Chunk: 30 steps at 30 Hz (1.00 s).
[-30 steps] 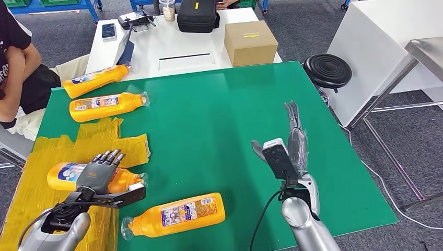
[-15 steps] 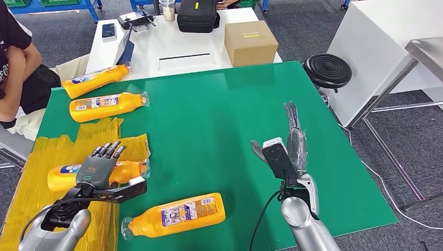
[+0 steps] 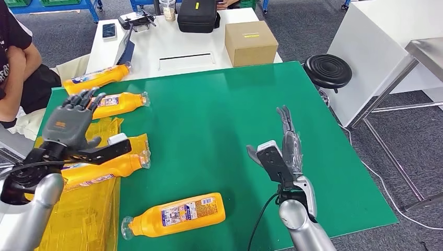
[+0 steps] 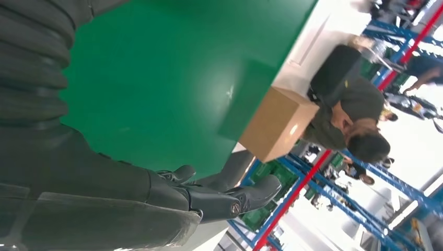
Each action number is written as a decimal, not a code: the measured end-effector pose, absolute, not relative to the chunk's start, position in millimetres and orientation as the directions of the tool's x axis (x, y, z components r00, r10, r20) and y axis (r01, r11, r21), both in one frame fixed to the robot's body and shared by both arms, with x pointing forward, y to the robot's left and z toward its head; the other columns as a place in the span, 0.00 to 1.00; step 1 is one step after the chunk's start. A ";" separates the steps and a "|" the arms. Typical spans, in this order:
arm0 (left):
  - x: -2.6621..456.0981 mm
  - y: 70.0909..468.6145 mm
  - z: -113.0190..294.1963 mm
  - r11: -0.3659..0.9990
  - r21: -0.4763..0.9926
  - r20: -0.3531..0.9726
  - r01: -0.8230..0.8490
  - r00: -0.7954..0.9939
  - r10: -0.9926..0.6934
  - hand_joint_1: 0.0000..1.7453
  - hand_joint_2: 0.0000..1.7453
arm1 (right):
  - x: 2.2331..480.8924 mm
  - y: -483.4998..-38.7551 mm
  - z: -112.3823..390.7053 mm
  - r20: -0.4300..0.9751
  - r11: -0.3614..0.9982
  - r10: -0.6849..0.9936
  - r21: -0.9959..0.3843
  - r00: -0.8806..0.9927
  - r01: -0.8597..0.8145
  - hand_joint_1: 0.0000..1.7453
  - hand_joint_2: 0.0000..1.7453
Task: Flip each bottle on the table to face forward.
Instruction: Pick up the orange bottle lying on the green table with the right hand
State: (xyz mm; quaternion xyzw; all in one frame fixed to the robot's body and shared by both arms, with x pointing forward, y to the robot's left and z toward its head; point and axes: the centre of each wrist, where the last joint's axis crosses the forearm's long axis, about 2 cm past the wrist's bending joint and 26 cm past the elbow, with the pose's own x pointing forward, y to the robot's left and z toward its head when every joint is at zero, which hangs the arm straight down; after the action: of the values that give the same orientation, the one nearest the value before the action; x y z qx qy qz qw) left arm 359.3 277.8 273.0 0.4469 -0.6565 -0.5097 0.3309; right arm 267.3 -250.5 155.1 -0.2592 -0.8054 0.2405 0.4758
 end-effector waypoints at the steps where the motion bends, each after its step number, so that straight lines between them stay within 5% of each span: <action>1: 358.6 278.0 280.7 0.129 0.952 0.004 -0.276 -0.412 -0.911 0.00 1.00 | 266.7 -249.1 154.4 0.634 0.740 0.655 -0.647 -0.410 0.182 0.00 1.00; 7: 349.7 270.5 295.3 0.530 0.804 0.282 -0.270 -0.610 -0.740 0.00 1.00 | 265.8 -233.1 151.1 0.487 0.594 0.767 -0.785 -0.417 0.175 0.00 1.00; 11: 345.0 258.2 286.0 0.680 0.697 0.417 -0.228 -0.643 -0.643 0.00 1.00 | 267.1 -213.3 149.5 0.339 0.455 0.815 -0.877 -0.469 0.156 0.00 1.00; 20: 343.0 239.5 263.5 0.761 0.630 0.535 -0.157 -0.622 -0.572 0.00 1.00 | 270.8 -180.9 147.4 0.215 0.322 0.775 -0.943 -0.595 0.079 0.00 1.00; 30: 351.6 238.8 216.6 0.818 0.570 0.672 -0.077 -0.528 -0.518 0.00 1.00 | 273.1 -161.3 147.6 0.303 0.293 0.577 -0.944 -0.758 -0.155 0.00 1.00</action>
State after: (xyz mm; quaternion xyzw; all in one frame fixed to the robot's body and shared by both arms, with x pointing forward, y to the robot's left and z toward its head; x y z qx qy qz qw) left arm 351.6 238.8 216.6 0.1775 -0.8395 -0.2439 0.4520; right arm 273.1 -161.3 147.6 -0.1428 -0.7388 0.5773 0.3169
